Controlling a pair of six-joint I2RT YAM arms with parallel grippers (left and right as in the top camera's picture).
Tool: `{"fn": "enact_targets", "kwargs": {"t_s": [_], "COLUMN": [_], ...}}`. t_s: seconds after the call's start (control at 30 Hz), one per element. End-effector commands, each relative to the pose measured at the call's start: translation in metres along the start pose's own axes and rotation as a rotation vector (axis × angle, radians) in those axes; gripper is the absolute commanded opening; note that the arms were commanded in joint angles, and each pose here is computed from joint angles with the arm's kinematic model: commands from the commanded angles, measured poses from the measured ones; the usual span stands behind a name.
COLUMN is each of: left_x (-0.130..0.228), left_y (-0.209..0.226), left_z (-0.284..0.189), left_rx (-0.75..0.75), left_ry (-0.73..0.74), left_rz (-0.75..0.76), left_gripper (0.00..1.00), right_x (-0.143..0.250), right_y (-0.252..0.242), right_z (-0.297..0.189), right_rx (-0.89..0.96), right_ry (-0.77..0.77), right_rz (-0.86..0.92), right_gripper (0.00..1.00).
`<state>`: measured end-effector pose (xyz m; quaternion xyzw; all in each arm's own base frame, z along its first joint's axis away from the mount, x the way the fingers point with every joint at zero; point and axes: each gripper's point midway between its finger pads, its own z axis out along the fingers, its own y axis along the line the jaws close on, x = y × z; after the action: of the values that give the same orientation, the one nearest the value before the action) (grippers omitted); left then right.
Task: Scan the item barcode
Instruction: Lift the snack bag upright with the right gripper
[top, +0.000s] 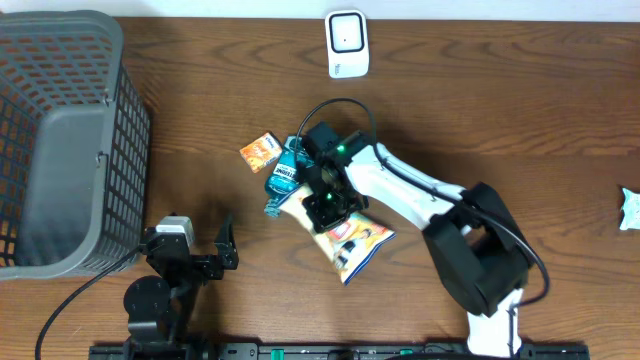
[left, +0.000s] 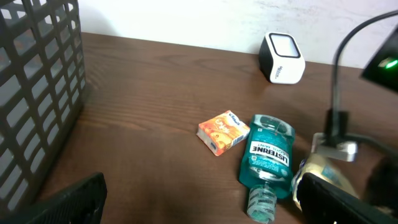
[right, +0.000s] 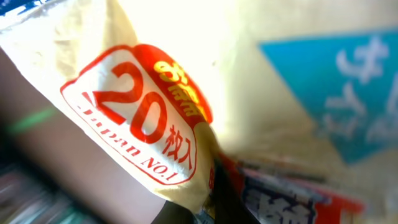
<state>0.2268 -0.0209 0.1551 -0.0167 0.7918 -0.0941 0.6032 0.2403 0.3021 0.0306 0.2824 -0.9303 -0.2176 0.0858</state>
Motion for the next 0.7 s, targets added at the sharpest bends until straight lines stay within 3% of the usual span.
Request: {"fn": "enact_targets", "kwargs": {"t_s": [0.0, 0.23, 0.43, 0.67], "left_x": [-0.006, -0.006, -0.006, -0.006], "left_y": [-0.001, -0.001, -0.001, -0.001], "left_z": [-0.002, -0.002, -0.002, -0.002], "left_rx": [0.005, 0.005, 0.004, 0.005], "left_ry": [-0.016, -0.016, -0.016, -0.016], "left_rz": [0.022, 0.022, 0.022, 0.022], "left_gripper": [0.98, 0.98, 0.98, 0.98], "right_x": [-0.003, -0.005, -0.011, -0.013], "right_y": [0.069, 0.108, 0.111, 0.086], "right_z": [-0.066, -0.123, -0.142, -0.127], "right_rx": [-0.353, -0.670, -0.868, -0.923], "right_ry": [-0.133, -0.240, -0.328, -0.297], "right_rz": [-0.137, -0.250, -0.339, -0.183], "right_gripper": [0.01, 0.01, 0.01, 0.01]}}
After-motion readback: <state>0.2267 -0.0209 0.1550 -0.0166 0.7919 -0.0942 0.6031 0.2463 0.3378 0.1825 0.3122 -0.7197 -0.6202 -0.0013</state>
